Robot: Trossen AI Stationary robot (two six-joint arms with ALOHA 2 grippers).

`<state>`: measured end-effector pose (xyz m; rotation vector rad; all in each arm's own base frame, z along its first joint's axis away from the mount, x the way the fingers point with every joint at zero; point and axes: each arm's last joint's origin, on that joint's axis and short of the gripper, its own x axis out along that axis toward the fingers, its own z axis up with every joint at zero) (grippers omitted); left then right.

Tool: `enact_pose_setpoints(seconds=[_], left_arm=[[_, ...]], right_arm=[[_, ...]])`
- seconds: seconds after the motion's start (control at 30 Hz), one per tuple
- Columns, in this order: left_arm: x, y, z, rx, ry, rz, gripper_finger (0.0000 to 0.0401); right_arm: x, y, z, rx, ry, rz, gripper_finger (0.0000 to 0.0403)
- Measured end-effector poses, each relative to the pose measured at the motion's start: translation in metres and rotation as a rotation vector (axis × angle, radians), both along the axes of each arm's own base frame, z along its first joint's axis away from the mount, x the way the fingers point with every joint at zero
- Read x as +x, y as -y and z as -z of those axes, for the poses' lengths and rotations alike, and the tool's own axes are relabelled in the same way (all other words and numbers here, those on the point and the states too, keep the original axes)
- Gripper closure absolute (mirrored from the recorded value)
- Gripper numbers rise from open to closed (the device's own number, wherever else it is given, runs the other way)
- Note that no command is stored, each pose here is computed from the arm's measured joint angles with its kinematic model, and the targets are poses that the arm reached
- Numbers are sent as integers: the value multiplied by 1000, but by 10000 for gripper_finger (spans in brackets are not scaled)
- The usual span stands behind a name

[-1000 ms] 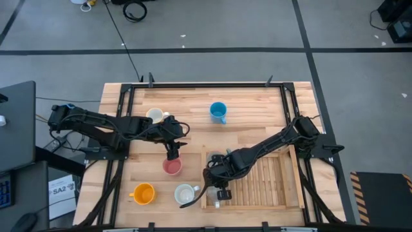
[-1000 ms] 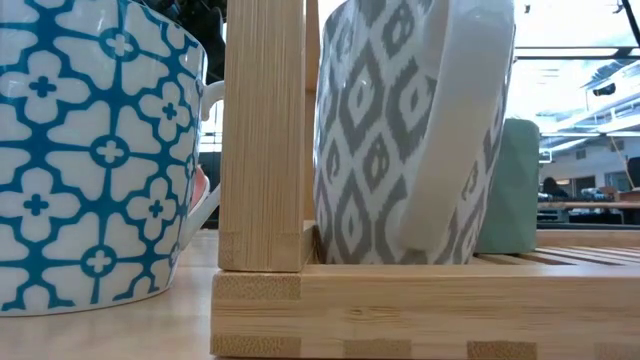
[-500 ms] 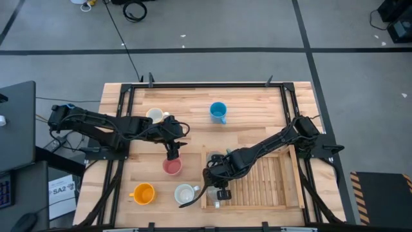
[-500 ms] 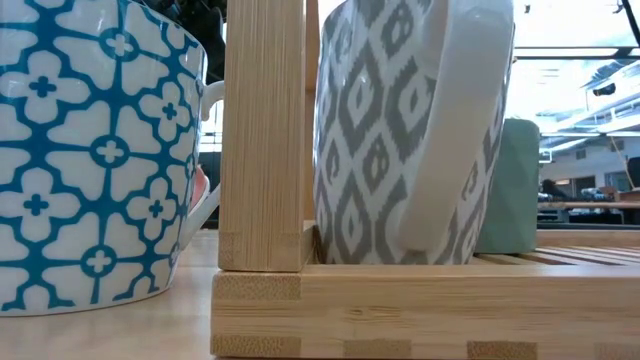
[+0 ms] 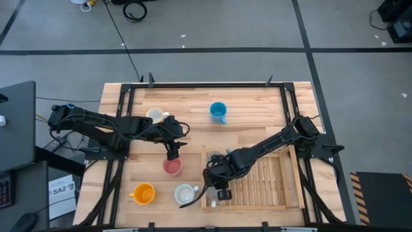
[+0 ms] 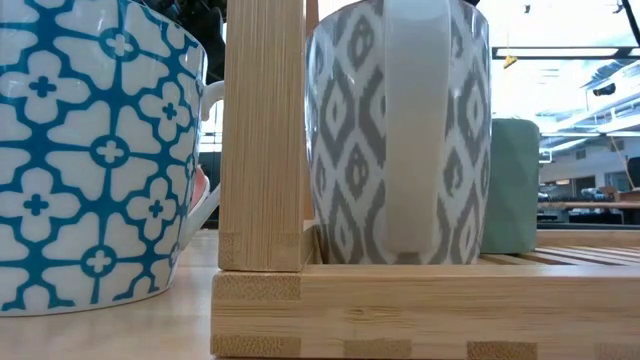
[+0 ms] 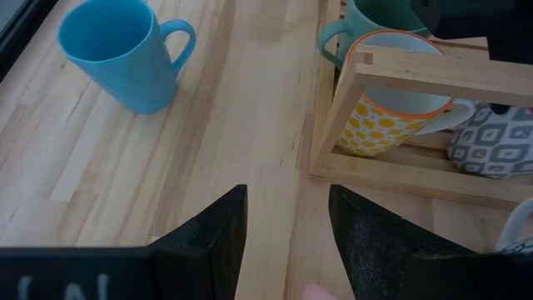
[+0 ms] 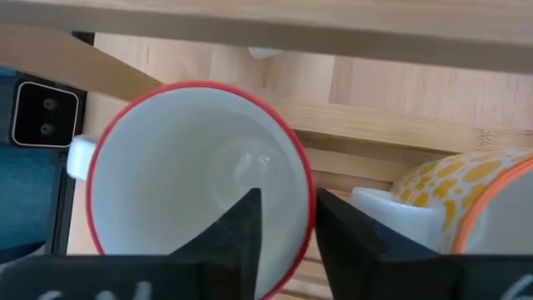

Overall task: Place coffee mugs
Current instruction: Put the red patterned mug on the shelf, then put the blue mug on the shelf

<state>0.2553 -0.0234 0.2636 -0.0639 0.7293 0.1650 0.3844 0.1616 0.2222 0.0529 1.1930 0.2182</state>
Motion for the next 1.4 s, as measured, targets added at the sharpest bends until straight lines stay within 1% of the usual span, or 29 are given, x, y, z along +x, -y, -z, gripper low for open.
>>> enact_pose_setpoints(seconds=[0.13, 0.27, 0.97, 1.13, 1.4], left_arm=[[0, 0, 0, 0, 0, 0, 225], [0, 0, 0, 0, 0, 0, 225], [0, 0, 0, 0, 0, 0, 225], [0, 0, 0, 0, 0, 0, 225], [0, 0, 0, -1, 0, -1, 225]], right_arm=[[0, 0, 0, 0, 0, -5, 249], [0, 0, 0, -1, 1, -8, 235], [-1, 0, -1, -5, -7, -8, 236], [-8, 3, -15, 3, 10, -8, 236], [-23, 10, -58, 44, 114, -6, 236]])
